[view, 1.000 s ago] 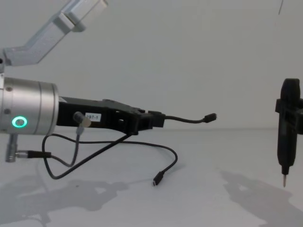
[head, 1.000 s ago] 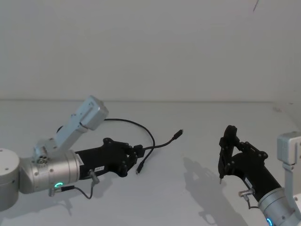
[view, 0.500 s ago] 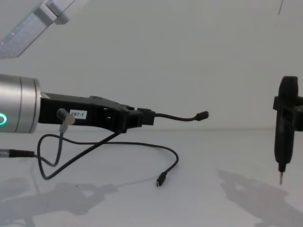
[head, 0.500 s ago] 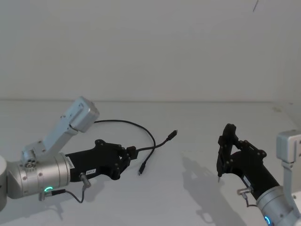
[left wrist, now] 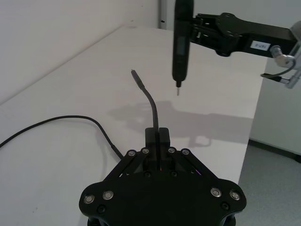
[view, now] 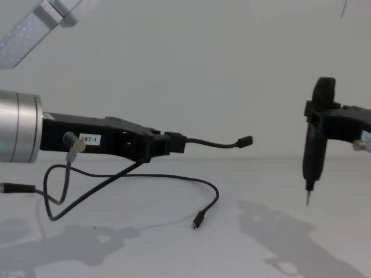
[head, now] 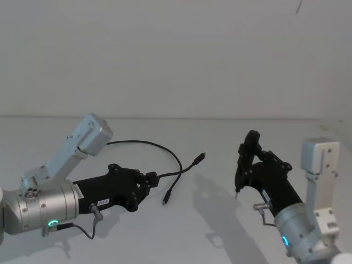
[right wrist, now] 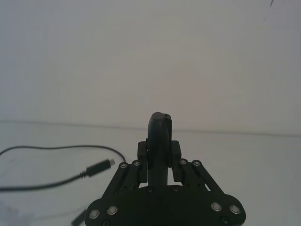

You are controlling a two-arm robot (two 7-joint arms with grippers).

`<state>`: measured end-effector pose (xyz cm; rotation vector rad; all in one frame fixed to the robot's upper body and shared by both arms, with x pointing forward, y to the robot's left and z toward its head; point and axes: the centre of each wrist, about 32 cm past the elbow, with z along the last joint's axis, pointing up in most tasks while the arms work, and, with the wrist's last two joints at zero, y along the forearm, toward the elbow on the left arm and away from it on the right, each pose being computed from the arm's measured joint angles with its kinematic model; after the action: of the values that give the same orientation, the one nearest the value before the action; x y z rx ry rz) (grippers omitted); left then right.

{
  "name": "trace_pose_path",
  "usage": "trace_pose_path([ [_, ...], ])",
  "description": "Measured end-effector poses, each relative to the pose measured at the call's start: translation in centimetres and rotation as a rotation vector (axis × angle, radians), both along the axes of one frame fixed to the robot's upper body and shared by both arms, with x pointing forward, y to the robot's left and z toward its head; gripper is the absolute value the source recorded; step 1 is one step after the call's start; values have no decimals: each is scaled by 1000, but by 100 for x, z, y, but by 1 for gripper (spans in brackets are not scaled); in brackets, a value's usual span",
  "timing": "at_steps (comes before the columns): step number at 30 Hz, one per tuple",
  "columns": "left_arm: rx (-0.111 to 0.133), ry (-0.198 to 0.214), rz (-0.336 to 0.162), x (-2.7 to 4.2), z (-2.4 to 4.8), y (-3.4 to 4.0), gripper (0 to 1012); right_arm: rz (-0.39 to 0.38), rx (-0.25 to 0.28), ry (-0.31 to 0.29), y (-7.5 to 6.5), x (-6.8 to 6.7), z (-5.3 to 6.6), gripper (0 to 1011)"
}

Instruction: Pick up the data cable with the one hand.

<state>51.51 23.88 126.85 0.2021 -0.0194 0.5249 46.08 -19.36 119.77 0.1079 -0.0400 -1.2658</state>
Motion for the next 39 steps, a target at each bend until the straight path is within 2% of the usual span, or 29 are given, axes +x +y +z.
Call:
trace_pose_path([
  [11,0,0,1,-13,5,7,40,-39,25,-27,249,208,17,279],
  [19,0,-1,1,-16,7,9,40,-56,46,-39,353,293,73,279],
  [25,0,-1,2,-17,9,11,40,-60,61,-42,399,312,129,279],
  [39,0,-1,1,-20,8,12,40,-55,114,-49,404,267,388,279],
])
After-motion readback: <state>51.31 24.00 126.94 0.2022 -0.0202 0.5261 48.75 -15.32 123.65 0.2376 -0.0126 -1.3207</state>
